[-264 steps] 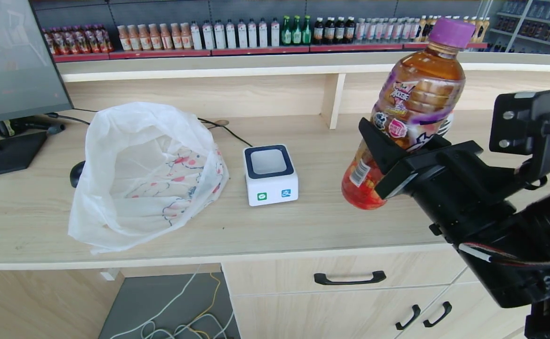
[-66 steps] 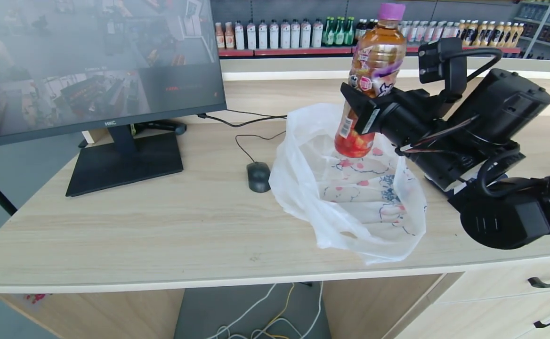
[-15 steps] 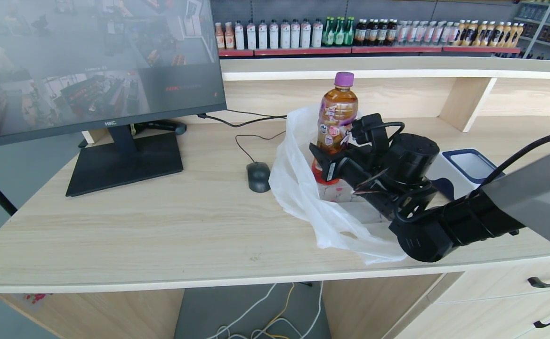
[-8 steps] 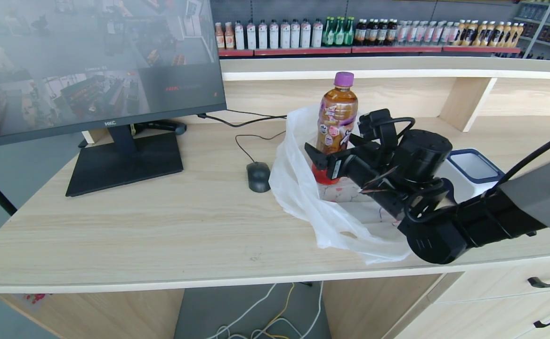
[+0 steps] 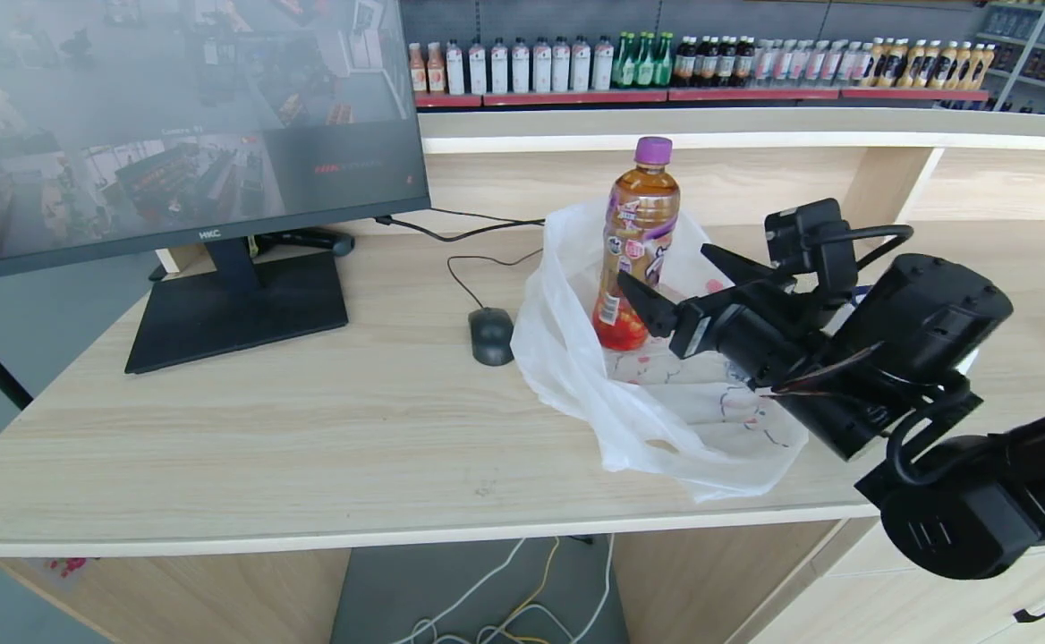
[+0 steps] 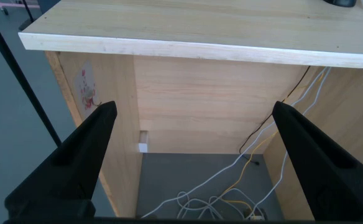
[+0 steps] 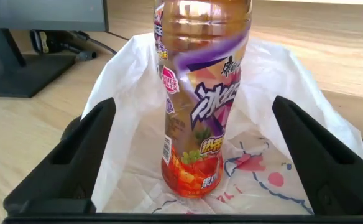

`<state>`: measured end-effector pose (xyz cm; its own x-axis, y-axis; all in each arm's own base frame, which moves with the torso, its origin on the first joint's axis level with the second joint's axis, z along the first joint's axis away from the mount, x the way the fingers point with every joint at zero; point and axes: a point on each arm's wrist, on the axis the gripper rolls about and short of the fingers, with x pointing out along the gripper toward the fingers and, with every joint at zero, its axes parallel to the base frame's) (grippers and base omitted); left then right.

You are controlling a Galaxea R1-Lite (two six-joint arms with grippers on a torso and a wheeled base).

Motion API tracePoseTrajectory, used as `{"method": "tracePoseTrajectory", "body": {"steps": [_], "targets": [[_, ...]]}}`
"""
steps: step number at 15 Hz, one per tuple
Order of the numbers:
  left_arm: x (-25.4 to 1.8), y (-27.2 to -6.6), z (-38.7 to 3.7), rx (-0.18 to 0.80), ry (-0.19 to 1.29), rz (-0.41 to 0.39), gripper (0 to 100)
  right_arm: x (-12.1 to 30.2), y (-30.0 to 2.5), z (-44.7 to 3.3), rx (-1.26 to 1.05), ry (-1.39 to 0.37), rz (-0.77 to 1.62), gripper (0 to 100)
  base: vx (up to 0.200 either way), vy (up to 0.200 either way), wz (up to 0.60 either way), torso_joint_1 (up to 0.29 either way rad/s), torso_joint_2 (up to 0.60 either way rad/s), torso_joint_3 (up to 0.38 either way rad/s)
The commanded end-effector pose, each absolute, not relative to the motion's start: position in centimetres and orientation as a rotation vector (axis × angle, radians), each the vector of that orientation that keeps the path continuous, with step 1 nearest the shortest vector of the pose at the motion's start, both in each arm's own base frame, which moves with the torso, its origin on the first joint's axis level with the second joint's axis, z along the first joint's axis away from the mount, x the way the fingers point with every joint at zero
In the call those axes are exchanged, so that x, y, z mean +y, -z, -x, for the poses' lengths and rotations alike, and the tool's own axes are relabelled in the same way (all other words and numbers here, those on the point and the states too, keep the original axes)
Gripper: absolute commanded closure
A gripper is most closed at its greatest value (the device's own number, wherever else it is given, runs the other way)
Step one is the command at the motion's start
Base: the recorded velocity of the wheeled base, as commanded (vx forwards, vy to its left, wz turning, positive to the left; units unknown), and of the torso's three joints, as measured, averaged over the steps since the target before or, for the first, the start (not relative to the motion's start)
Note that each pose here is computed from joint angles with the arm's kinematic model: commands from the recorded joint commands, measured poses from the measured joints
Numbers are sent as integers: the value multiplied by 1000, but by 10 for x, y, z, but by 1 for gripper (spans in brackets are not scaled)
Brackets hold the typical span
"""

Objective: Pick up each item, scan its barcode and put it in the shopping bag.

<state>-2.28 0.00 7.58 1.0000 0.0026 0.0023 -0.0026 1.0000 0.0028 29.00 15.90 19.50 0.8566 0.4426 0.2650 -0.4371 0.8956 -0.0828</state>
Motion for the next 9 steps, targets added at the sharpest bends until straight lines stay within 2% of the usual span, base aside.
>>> {"method": "tracePoseTrajectory", "body": {"steps": [1, 9], "targets": [[0, -76, 23, -3, -3, -3, 0, 143, -195, -254, -328, -469, 7, 0, 0, 0, 0, 0, 0, 0], [0, -76, 23, -3, -2, -6, 0, 126, -190, -219, -333, -383, 4, 0, 0, 0, 0, 0, 0, 0]]}}
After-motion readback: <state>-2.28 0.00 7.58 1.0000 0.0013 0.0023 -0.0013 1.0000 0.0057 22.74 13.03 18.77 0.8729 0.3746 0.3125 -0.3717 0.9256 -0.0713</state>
